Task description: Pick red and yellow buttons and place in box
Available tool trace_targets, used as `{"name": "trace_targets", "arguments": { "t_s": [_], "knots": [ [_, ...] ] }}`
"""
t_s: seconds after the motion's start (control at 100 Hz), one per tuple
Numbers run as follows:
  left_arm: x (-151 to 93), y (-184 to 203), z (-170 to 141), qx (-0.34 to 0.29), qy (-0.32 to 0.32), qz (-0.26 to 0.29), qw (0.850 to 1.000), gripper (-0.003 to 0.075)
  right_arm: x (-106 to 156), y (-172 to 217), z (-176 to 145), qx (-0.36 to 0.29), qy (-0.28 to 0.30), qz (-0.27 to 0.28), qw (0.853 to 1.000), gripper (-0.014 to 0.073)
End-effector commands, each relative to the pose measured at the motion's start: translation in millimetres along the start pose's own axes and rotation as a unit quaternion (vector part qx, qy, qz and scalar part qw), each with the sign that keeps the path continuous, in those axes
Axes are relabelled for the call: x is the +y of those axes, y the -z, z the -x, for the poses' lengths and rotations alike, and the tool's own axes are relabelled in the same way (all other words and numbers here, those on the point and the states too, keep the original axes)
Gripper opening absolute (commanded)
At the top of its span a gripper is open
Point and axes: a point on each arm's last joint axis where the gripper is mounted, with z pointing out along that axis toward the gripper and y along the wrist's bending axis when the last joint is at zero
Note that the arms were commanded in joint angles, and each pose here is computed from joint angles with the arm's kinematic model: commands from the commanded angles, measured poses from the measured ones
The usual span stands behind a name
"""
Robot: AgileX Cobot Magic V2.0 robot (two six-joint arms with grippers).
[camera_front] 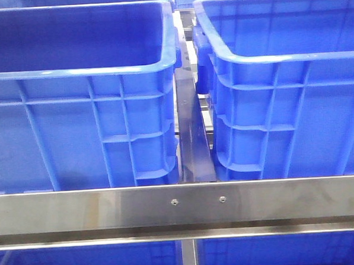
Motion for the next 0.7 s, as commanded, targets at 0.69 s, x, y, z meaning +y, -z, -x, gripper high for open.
{"name": "trace_targets", "arguments": {
  "t_s": [0.69],
  "knots": [
    [-0.7,-1.8,71.0,0.010,0.048,0.008,0.999,-0.0019,2.0,2.8,16.1,-0.065,0.007,0.008,0.998,-0.0068]
  ]
}}
